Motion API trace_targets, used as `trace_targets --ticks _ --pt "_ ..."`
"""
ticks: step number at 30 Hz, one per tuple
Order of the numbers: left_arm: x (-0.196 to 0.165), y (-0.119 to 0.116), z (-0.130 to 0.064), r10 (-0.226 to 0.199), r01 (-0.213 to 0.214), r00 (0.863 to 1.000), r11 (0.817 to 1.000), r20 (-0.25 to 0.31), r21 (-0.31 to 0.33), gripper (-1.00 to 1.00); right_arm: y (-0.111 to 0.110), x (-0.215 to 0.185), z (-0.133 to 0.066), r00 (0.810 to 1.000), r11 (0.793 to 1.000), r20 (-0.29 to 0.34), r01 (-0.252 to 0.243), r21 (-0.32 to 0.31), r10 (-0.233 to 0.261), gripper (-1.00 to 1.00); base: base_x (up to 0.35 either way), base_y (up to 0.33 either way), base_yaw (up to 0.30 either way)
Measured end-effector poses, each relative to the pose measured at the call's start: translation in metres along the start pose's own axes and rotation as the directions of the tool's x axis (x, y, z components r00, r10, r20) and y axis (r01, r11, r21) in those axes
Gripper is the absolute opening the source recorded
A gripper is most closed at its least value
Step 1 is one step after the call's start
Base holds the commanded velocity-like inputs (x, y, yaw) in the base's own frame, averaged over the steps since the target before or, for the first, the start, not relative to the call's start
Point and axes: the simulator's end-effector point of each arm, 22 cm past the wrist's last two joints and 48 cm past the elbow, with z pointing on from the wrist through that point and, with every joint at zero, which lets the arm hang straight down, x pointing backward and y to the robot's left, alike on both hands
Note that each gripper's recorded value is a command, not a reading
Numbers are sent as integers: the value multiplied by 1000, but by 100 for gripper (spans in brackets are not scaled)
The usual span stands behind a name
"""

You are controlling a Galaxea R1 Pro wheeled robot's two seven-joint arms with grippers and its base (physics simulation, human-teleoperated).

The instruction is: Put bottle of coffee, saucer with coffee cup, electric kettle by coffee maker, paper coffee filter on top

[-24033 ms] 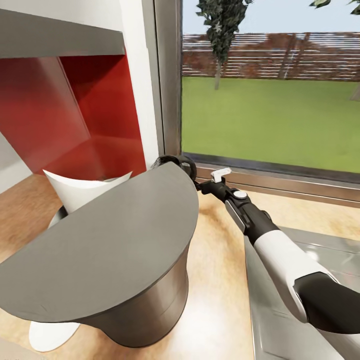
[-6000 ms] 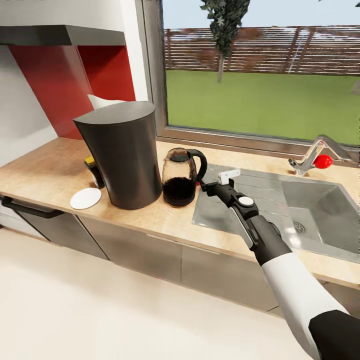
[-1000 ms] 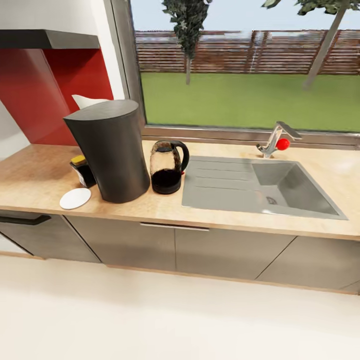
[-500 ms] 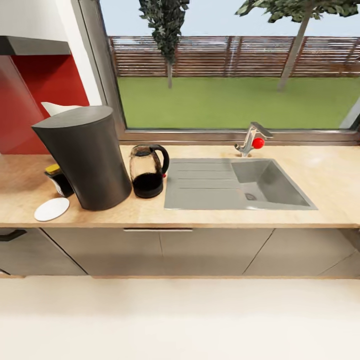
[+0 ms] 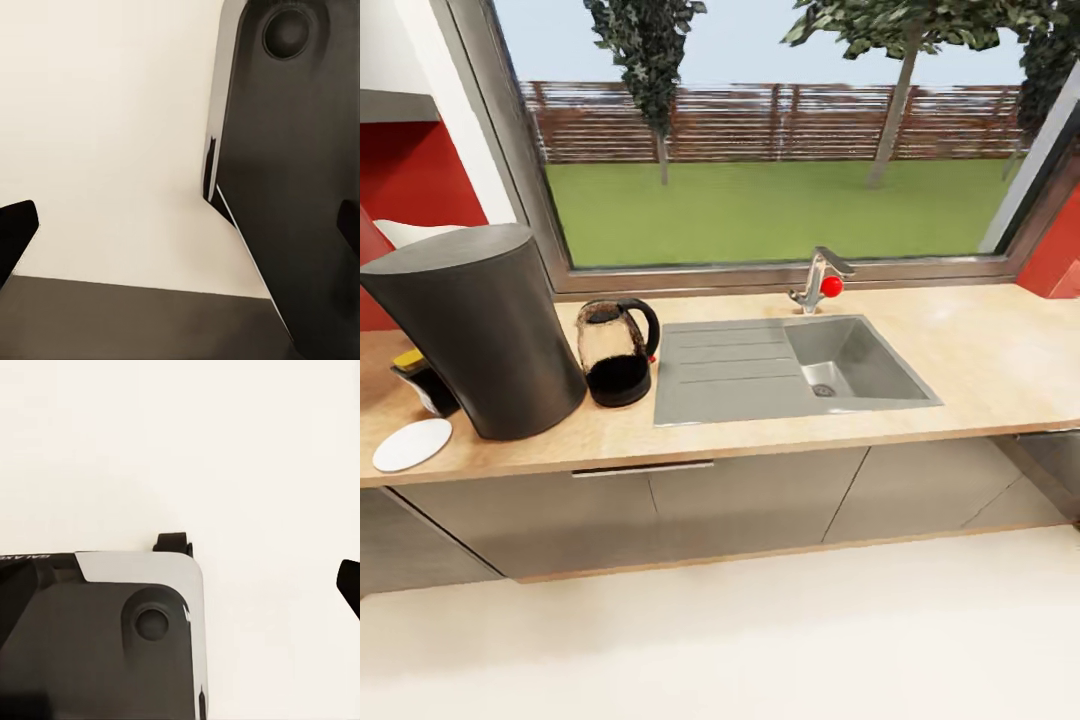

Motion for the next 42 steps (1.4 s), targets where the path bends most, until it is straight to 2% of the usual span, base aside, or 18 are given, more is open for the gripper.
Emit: trace_targets --ticks 42 --pt "-20 -1 -1 -7 7 999 1000 50 4 100 2 -21 -6 999 1000 51 6 -4 -5 100 0 0 -224"
